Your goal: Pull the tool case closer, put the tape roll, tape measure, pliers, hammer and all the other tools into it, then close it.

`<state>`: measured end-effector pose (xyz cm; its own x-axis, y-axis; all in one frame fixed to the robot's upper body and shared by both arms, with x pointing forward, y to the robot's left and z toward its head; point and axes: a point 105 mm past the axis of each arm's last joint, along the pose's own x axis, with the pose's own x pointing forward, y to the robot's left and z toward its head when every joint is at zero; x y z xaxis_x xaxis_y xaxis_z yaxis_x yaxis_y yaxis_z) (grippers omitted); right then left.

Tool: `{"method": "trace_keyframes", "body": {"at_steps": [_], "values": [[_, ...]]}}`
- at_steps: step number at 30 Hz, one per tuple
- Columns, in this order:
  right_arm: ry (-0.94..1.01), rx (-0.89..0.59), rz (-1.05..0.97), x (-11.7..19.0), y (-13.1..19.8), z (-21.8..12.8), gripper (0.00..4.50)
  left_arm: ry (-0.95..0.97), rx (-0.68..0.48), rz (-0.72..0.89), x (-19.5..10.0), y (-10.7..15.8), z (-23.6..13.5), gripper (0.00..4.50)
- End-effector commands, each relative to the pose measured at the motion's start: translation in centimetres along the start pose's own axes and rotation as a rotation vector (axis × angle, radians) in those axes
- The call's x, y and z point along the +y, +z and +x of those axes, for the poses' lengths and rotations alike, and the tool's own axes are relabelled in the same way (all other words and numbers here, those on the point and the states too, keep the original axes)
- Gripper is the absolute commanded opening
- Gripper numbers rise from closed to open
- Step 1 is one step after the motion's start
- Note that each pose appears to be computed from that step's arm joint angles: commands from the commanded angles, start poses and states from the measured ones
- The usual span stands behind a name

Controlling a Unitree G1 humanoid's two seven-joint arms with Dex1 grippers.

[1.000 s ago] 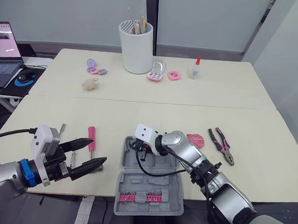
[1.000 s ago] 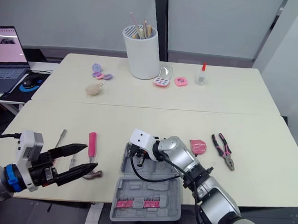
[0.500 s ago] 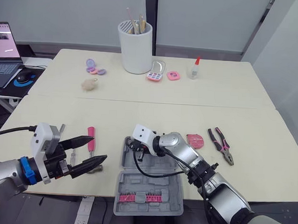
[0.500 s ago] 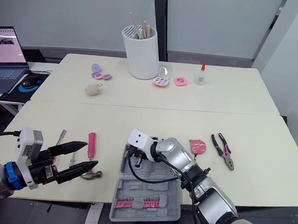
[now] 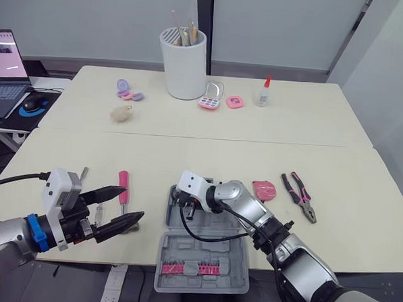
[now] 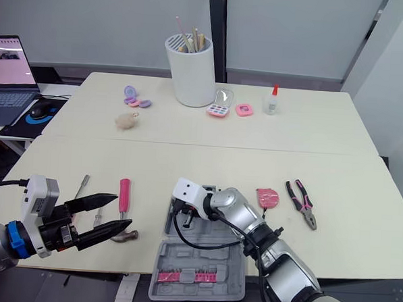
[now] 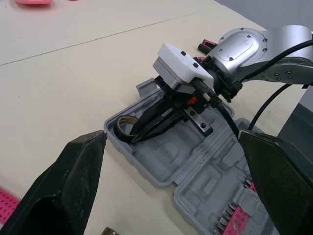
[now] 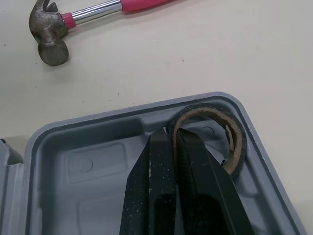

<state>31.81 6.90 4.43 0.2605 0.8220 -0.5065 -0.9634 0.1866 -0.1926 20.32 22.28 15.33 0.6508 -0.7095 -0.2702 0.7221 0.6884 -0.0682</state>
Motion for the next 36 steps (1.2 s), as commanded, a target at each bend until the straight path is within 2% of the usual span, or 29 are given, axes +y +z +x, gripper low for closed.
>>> {"method": "trace_keyframes", "body": {"at_steps": [1,2,5,15,18,27,36], "values": [[-0.004,-0.005,-0.016,0.0,0.1,0.1,0.01,0.005,-0.008,0.045,0.1,0.7,-0.1,4.50],[-0.009,-0.011,-0.023,-0.1,0.3,0.0,0.58,0.005,-0.007,0.045,0.1,0.7,-0.1,4.50],[-0.009,-0.034,-0.038,-0.3,1.0,-0.3,1.18,0.004,-0.007,0.047,0.2,0.7,0.0,4.50],[-0.026,-0.167,-0.042,-0.7,3.3,-1.6,1.18,0.004,-0.004,0.050,0.4,0.5,-0.1,4.50],[-0.041,-0.192,-0.057,-0.6,2.6,-1.5,1.18,0.003,-0.003,0.052,0.5,0.5,0.0,4.50],[-0.126,-0.134,0.003,-1.3,-0.5,0.1,1.18,-0.003,0.007,0.053,0.3,0.3,0.1,4.50],[-0.079,-0.077,0.020,-0.7,-1.8,0.5,1.18,-0.004,0.007,0.055,0.3,0.2,0.3,4.50]]}}
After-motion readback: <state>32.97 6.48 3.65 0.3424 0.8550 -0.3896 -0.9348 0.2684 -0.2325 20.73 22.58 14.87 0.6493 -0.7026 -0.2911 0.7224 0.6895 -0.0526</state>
